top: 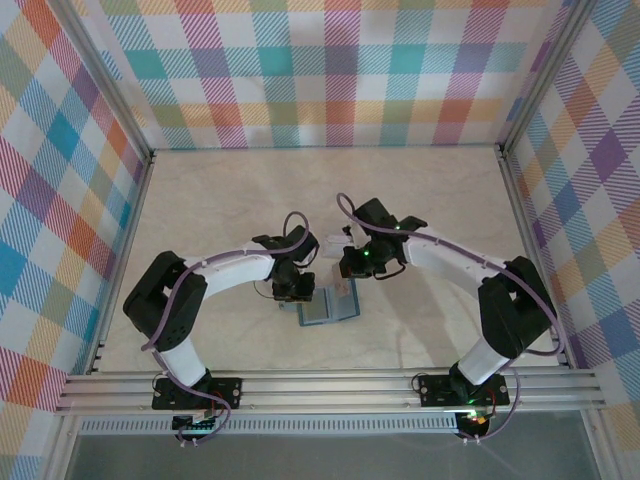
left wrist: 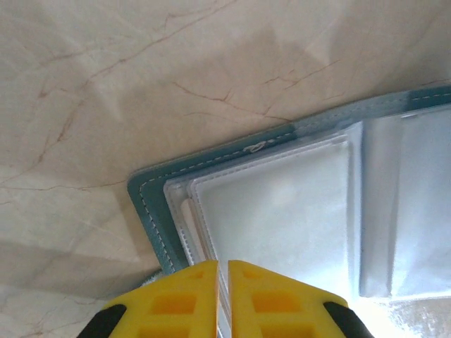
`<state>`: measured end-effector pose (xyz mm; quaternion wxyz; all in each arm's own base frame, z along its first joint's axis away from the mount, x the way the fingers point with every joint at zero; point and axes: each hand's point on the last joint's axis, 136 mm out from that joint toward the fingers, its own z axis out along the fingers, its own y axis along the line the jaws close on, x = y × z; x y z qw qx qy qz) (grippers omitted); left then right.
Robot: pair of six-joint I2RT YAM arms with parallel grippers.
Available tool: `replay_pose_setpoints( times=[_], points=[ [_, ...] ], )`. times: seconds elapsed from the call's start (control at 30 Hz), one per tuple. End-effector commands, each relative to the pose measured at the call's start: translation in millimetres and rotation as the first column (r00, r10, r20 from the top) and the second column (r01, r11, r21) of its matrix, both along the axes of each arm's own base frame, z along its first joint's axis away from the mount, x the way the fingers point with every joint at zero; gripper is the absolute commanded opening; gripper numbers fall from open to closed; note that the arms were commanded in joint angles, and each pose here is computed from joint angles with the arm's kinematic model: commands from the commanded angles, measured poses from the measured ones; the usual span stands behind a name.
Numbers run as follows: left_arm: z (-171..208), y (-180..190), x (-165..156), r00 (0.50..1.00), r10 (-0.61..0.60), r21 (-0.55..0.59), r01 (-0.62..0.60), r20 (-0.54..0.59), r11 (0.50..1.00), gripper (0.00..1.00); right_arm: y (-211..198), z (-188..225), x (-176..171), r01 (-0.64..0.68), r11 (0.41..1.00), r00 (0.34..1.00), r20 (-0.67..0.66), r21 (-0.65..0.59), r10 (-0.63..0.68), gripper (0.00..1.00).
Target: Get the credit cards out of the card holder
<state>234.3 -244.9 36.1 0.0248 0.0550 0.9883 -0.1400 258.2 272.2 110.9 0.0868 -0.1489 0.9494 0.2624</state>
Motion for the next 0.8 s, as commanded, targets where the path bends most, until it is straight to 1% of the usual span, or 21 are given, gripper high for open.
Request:
replay_pose_setpoints(
  times=[0.0,0.1,0.17,0.27,0.33,0.47,0.57,0.7,0.77],
  points=[
    [28.5,-4.6,9.8,0.996,-0.018,-0.025,0.020,0.085,1.000,0.14,-8.5,20.6,9.8,-0.168,0.982,0.969,0.171,-0.082,0.180,0.05],
    [37.7,-3.0,12.9,0.993,-0.006,-0.034,0.010,0.119,0.999,0.14,-16.7,30.6,28.3,-0.270,0.938,0.894,0.305,-0.217,0.328,0.03],
    [42.9,0.0,14.2,0.990,0.000,-0.035,0.005,0.140,0.999,0.14,-17.7,38.2,38.9,-0.361,0.881,0.802,0.380,-0.307,0.461,0.02],
    [47.1,5.7,14.3,0.987,0.011,-0.032,-0.006,0.158,0.999,0.15,-17.7,44.0,50.8,-0.439,0.798,0.694,0.408,-0.412,0.593,0.02],
    [47.9,10.9,12.1,0.986,0.020,-0.028,-0.016,0.165,0.999,0.15,-17.5,47.0,56.4,-0.477,0.754,0.652,0.394,-0.451,0.648,0.01],
    [47.0,18.2,7.8,0.984,0.053,-0.048,-0.045,0.170,0.998,0.16,-12.0,53.2,63.8,-0.574,0.676,0.564,0.375,-0.462,0.735,0.00],
    [47.9,21.6,3.9,0.982,0.068,-0.061,-0.058,0.173,0.996,0.16,-11.0,57.9,71.2,-0.621,0.634,0.524,0.357,-0.461,0.773,0.00],
    [53.6,30.7,1.4,0.974,0.104,-0.080,-0.090,0.200,0.993,0.21,-12.3,59.0,75.7,-0.684,0.571,0.480,0.310,-0.453,0.821,0.00],
    [55.9,33.6,0.5,0.971,0.119,-0.093,-0.102,0.206,0.990,0.22,-12.9,58.8,77.9,-0.710,0.543,0.457,0.294,-0.447,0.839,0.00]
  ],
)
